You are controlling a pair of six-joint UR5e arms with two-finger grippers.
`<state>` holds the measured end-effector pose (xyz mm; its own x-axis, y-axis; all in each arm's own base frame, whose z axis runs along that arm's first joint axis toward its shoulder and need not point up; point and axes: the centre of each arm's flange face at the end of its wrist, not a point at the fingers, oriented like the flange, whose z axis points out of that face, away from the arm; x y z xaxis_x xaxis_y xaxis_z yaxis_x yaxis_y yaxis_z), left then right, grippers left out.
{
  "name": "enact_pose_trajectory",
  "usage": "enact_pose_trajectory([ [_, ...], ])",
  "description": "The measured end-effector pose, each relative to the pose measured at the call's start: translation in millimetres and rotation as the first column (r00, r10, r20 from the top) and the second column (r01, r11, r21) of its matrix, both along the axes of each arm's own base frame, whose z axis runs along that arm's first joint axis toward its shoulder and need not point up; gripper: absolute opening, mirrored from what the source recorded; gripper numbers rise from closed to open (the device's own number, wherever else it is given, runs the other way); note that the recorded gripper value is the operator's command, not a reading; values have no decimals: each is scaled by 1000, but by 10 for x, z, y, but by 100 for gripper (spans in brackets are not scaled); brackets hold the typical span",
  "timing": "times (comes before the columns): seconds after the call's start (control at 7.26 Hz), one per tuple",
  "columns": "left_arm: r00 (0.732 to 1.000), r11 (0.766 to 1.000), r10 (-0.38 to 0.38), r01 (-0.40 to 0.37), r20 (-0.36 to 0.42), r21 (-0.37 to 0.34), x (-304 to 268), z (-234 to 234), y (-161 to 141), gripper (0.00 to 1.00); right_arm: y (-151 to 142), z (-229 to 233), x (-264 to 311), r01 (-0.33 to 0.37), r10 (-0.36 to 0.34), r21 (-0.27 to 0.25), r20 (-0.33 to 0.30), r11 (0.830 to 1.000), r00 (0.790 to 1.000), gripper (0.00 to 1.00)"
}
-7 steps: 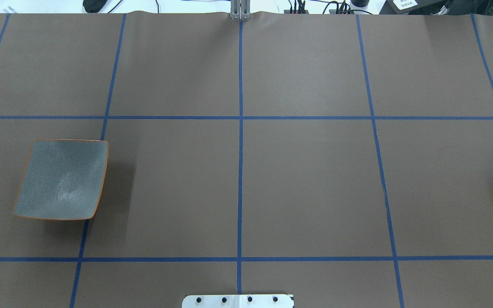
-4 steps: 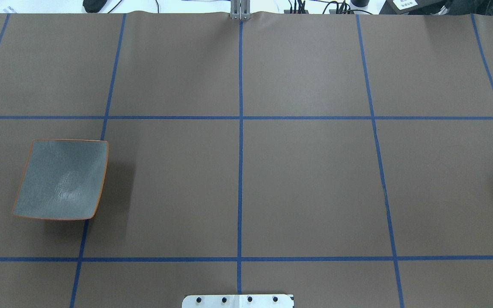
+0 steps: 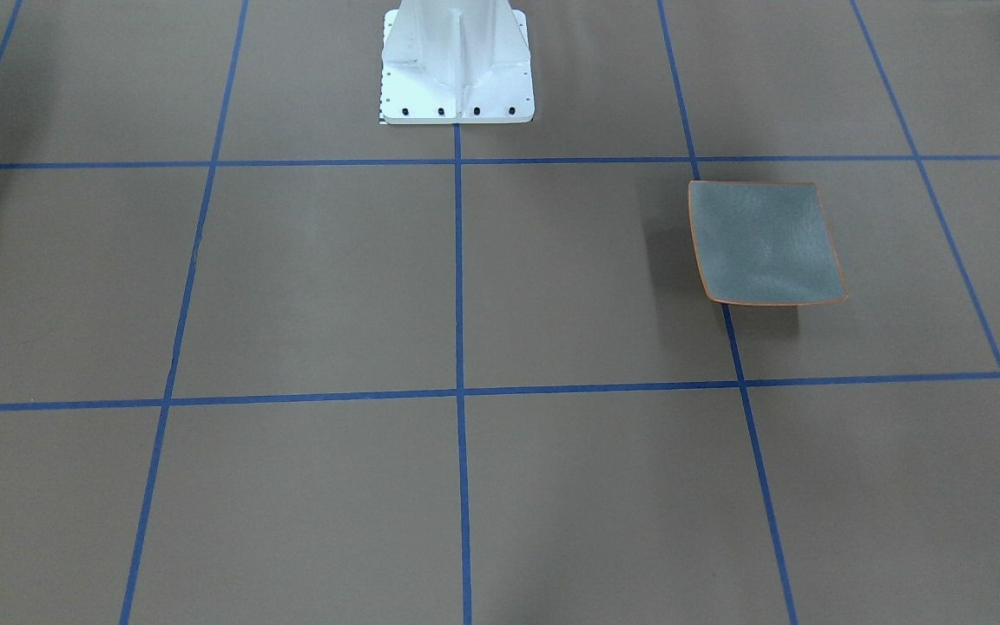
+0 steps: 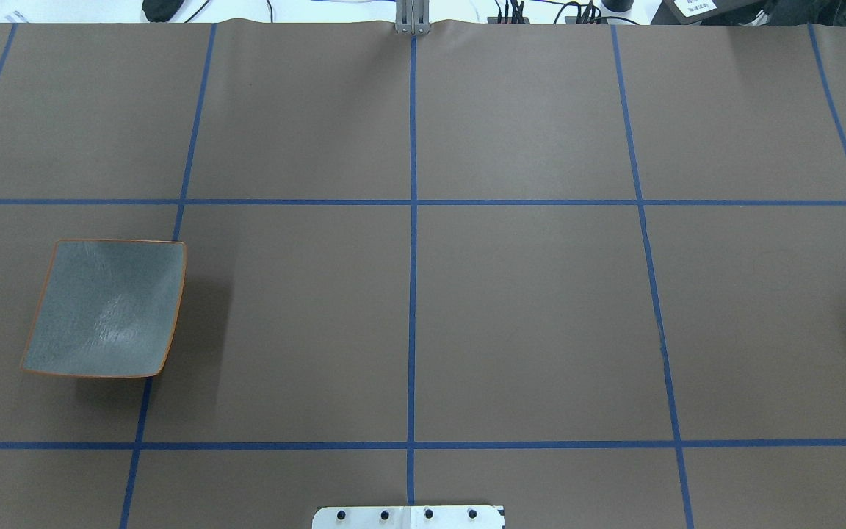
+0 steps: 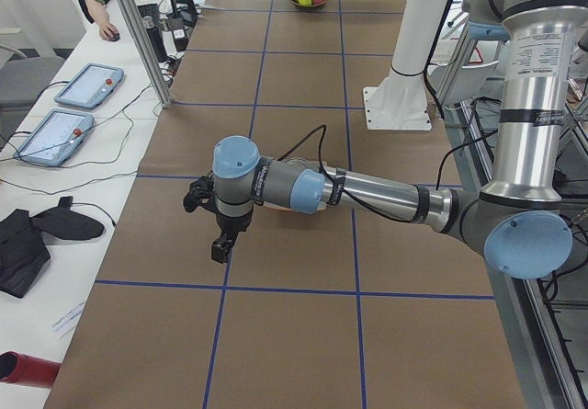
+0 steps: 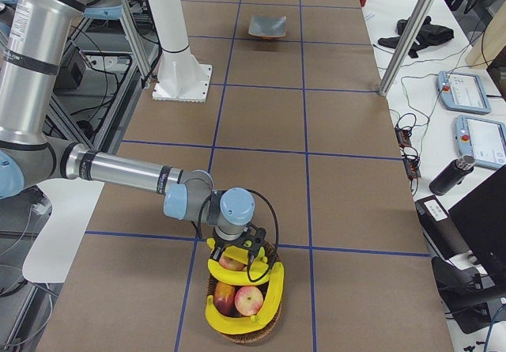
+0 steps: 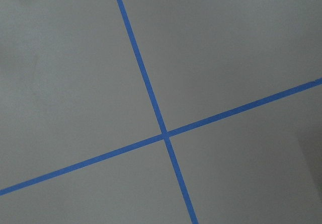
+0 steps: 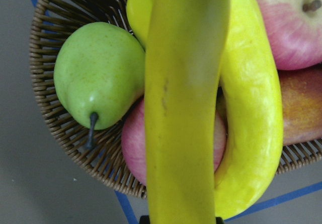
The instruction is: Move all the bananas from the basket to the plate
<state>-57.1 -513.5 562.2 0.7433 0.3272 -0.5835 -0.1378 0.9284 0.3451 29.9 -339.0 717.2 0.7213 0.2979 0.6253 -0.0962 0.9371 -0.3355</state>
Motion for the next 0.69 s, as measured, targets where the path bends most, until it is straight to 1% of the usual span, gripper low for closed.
enact_pose_trajectory([
  [0.28,1000,1000,0,0,0,-5,1,22,3,100,-96,-434,117,-35,35,86,4,996,999,0],
  [0.41,1000,1000,0,0,0,-12,11,47,-2,100,-221,-680,185,-56,55,141,8,988,998,0],
  [0.55,1000,999,-27,26,-7,-36,24,41,-50,100,-460,-947,147,-49,47,201,13,978,999,0],
  [0.69,997,995,-81,79,-20,-66,51,-29,-149,100,-797,-1260,31,-27,23,248,18,968,1000,0],
])
